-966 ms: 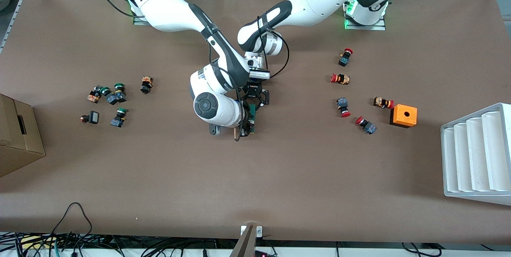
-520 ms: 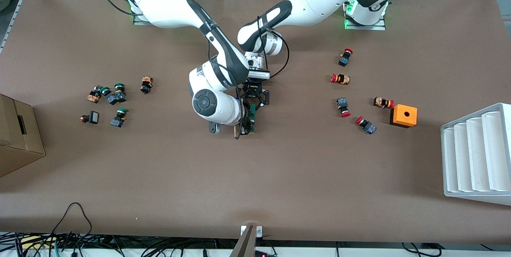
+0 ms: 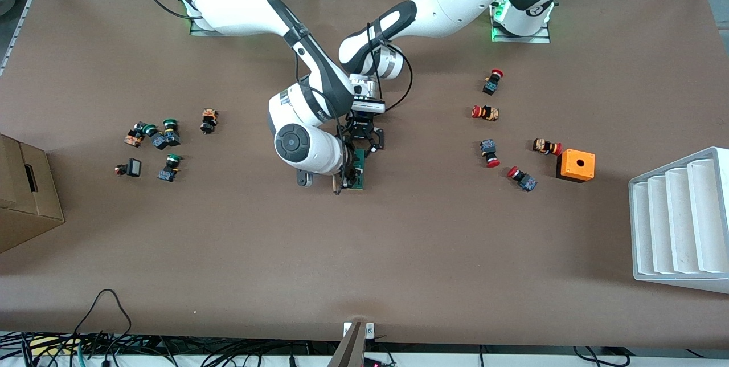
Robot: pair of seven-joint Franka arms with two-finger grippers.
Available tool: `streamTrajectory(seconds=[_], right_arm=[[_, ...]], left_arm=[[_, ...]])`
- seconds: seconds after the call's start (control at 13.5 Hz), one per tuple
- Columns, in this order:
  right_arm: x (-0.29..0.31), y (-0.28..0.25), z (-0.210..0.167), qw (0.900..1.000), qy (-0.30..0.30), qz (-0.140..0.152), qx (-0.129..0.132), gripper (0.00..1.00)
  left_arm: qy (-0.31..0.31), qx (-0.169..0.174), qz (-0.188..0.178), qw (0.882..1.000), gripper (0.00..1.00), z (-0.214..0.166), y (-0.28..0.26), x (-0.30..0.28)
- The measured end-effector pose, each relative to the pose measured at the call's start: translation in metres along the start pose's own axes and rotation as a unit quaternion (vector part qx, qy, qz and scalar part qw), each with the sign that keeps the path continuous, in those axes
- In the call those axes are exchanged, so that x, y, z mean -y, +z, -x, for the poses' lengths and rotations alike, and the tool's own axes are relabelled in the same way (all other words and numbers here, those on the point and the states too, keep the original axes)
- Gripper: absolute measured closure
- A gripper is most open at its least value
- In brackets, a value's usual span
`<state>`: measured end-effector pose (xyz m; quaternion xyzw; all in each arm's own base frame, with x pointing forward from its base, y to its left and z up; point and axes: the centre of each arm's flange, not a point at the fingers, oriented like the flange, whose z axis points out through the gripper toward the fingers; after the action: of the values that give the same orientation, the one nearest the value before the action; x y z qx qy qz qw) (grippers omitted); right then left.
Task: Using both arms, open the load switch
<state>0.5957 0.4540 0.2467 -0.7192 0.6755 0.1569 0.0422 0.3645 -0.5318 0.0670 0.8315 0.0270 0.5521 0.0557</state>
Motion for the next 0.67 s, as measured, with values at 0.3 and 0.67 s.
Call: streamTrajectory(seconds=[0.3,0.67], right_arm=[[-0.008,0.001,0.0,1.0,-0.004,0.006,-0.005,0.68],[-0.015,0.007,0.006,1.0,-0.017,0.011,-0.013,0.68]], left_arm=[[0.0,0.0,0.0,1.0,0.46,0.0,0.0,0.0],[-0.001,0.0,0.0,1.0,0.46,0.0,0.0,0.0]])
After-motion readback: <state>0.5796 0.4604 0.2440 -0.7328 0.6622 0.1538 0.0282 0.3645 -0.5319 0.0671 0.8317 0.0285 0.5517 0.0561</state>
